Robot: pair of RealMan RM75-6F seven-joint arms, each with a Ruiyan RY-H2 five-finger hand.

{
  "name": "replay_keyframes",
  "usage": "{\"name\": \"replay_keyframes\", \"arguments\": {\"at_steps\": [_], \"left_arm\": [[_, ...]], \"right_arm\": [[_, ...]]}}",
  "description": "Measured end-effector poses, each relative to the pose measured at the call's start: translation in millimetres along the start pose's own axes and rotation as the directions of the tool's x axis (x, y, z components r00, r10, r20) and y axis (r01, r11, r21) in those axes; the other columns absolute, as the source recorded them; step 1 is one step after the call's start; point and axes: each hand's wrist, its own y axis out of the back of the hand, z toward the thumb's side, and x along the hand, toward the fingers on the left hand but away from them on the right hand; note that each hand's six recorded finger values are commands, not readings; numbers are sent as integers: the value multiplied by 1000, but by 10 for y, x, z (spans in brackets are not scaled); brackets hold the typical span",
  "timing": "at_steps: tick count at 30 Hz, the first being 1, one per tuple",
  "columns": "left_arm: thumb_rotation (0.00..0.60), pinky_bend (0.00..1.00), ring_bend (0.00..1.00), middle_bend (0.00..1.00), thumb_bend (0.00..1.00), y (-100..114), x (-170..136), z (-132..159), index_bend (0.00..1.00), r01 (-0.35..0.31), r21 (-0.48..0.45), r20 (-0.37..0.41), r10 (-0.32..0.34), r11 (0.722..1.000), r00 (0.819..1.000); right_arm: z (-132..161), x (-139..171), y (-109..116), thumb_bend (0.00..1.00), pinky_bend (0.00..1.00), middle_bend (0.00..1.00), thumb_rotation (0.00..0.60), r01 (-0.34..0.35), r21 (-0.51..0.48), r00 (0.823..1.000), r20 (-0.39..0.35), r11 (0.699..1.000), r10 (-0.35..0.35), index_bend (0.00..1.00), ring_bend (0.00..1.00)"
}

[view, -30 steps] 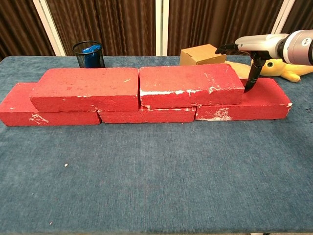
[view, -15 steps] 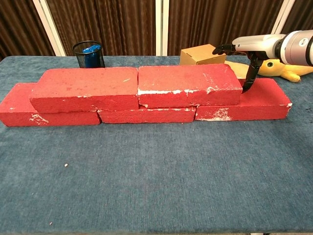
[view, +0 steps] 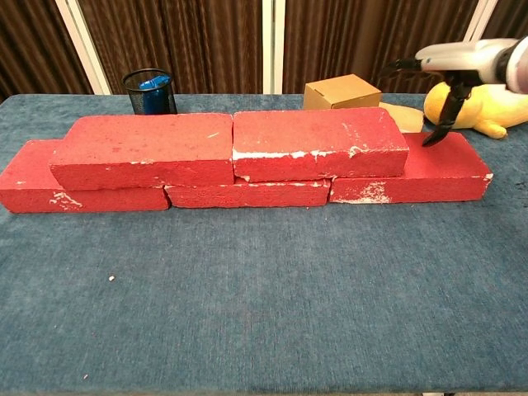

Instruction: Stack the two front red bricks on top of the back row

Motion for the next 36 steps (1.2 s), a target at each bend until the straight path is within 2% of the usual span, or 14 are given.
{"name": "replay_keyframes", "arguments": {"at_steps": [9, 13, 21, 26, 30, 36], "left_arm": [[600, 0, 0, 0, 17, 69, -3, 24, 8, -43, 38, -7, 43, 998, 999], [600, 0, 0, 0, 11, 116, -17, 48, 8, -69, 58, -10, 70, 996, 997], [600, 0, 0, 0, 0, 267, -97, 91, 8, -163, 115, -5, 164, 980, 986], [600, 0, 0, 0, 0, 302, -200, 98, 8, -185, 133, -8, 188, 974, 982], [600, 0, 0, 0, 0, 338, -257, 117, 8, -204, 171, 2, 206, 964, 978], [600, 0, 0, 0, 0, 324, -367, 160, 8, -217, 195, 10, 219, 956, 976]], "right_arm": [[-284, 517, 360, 0, 0, 0, 600, 118, 17, 993, 7, 993, -118, 0, 0], [-443, 859, 404, 0, 0, 0, 600, 185, 44, 982, 13, 982, -186, 0, 0], [-858, 1786, 141, 0, 0, 0, 600, 283, 83, 954, 75, 955, -289, 0, 0], [-1064, 2311, -83, 0, 0, 0, 600, 330, 96, 933, 117, 939, -340, 0, 0], [-1181, 2635, -234, 0, 0, 0, 600, 373, 121, 910, 144, 920, -388, 0, 0], [-1239, 2876, -434, 0, 0, 0, 600, 384, 97, 904, 164, 918, -395, 0, 0]]}}
